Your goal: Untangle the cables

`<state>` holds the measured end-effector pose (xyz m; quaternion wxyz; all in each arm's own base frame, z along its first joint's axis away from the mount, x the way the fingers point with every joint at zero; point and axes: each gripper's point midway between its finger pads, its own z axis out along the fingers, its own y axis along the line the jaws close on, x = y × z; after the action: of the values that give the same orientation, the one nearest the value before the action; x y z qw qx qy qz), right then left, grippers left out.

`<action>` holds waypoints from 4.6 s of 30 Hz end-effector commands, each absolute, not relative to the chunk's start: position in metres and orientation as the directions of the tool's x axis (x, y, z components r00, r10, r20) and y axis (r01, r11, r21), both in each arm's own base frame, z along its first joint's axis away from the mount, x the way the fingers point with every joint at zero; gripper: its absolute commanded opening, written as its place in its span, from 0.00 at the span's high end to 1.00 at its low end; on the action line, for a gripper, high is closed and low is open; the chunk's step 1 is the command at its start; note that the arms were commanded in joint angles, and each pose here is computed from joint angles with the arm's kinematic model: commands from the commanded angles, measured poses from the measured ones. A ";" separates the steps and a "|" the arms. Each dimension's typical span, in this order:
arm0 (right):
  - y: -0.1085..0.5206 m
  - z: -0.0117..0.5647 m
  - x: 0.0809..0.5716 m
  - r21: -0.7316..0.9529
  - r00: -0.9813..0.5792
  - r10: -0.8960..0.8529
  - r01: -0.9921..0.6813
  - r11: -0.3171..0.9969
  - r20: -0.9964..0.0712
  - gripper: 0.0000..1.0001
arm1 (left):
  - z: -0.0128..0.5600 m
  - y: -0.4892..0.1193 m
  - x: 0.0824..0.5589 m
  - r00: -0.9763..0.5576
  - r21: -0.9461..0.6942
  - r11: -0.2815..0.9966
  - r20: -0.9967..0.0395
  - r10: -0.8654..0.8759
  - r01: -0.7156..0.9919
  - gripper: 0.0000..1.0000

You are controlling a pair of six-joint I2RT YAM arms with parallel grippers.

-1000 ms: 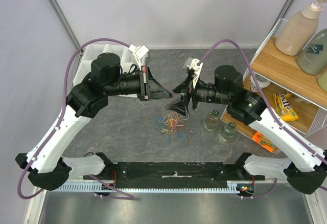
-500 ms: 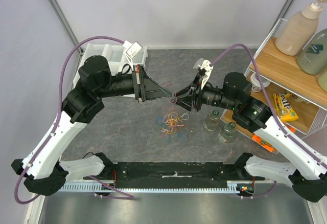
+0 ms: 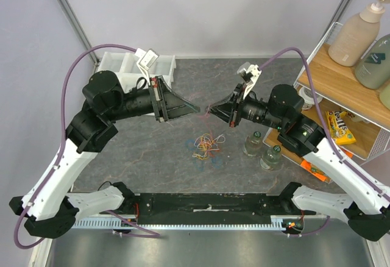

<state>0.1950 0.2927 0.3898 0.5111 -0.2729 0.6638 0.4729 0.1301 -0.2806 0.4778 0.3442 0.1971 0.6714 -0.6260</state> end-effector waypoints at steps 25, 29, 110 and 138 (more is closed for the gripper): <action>0.283 0.393 0.264 0.870 -0.766 0.483 -0.197 0.452 -0.424 1.00 | 0.426 -0.277 0.211 -0.390 -0.413 0.639 -0.901 -0.187 0.648 0.09; 0.282 0.396 0.267 0.868 -0.760 0.492 -0.188 0.460 -0.425 1.00 | 0.424 -0.296 0.220 -0.294 -0.309 0.661 -0.946 -0.137 0.684 0.10; 0.233 0.415 0.227 0.425 -0.512 0.075 -0.613 0.666 -0.855 0.27 | 0.287 -0.088 0.476 -0.264 -0.416 0.907 -0.870 -0.416 -0.057 0.98; 0.226 0.398 0.226 0.406 -0.517 0.056 -0.596 0.692 -0.854 0.25 | 0.243 -0.086 0.500 -0.352 -0.254 0.966 -0.901 -0.253 -0.043 0.98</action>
<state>0.2261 0.2299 0.3920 0.4430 -0.1666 0.8057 0.3562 0.4936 -0.0709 0.2362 0.5617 -0.0708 0.8234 -0.0395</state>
